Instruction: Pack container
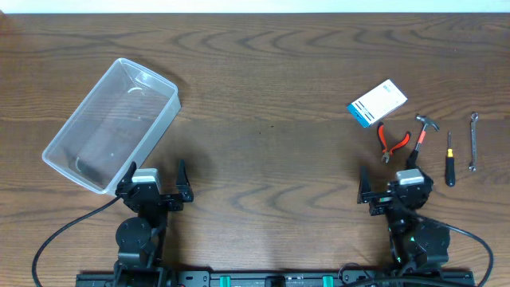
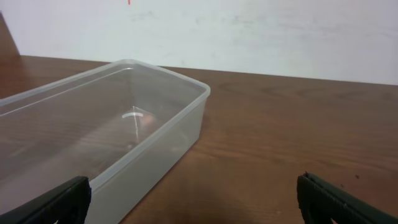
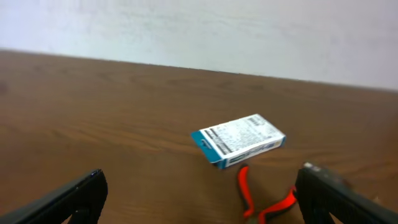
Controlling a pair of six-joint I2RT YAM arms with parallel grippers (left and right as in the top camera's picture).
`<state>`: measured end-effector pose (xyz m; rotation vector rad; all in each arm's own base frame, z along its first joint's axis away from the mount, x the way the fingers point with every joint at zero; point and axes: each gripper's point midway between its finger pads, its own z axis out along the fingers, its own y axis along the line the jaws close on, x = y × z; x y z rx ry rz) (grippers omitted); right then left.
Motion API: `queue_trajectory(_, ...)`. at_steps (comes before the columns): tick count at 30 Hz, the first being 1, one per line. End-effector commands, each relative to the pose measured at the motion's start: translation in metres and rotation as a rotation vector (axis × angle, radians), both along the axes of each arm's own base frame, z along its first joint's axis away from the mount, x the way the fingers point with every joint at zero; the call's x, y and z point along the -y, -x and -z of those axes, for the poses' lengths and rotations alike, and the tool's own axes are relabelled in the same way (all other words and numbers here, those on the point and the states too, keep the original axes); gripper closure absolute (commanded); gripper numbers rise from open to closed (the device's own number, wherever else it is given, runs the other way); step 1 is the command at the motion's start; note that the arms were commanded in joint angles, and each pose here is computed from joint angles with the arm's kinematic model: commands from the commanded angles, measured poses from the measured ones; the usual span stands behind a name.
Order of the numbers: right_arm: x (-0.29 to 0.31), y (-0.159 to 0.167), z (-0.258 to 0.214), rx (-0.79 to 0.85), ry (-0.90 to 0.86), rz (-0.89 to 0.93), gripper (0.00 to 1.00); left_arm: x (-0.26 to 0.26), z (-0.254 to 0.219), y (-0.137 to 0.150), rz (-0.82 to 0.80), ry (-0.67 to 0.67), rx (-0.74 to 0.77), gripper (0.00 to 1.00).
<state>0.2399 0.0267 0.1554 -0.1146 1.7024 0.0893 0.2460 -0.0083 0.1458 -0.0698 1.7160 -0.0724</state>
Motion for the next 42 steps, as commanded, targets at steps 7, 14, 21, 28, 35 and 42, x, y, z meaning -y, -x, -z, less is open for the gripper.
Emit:
queue_trajectory(7,-0.029,0.005,-0.056,0.101,-0.291,-0.156,0.01,0.011,-0.041,0.000,0.034,0.267,0.063,0.02)
queue_trajectory(14,-0.048,-0.009,-0.091,-0.051,-0.282,-0.244,0.01,0.011,-0.099,-0.003,0.036,0.128,-0.143,0.02)
queue_trajectory(21,-0.070,-0.037,-0.110,-0.366,-0.214,-0.347,0.01,0.013,-0.123,-0.020,0.014,0.093,-0.501,0.02)
queue_trajectory(28,-0.068,-0.039,-0.099,-0.768,-0.102,-0.363,0.01,0.013,-0.128,-0.009,-0.016,0.058,-0.992,0.02)
queue_trajectory(35,-0.068,-0.063,-0.074,-0.852,-0.082,-0.364,0.01,0.018,-0.162,-0.036,0.013,0.057,-0.987,0.02)
queue_trajectory(42,-0.059,-0.079,-0.060,-0.865,-0.040,-0.310,0.23,-0.048,-0.158,-0.102,-0.325,0.140,-0.844,0.02)
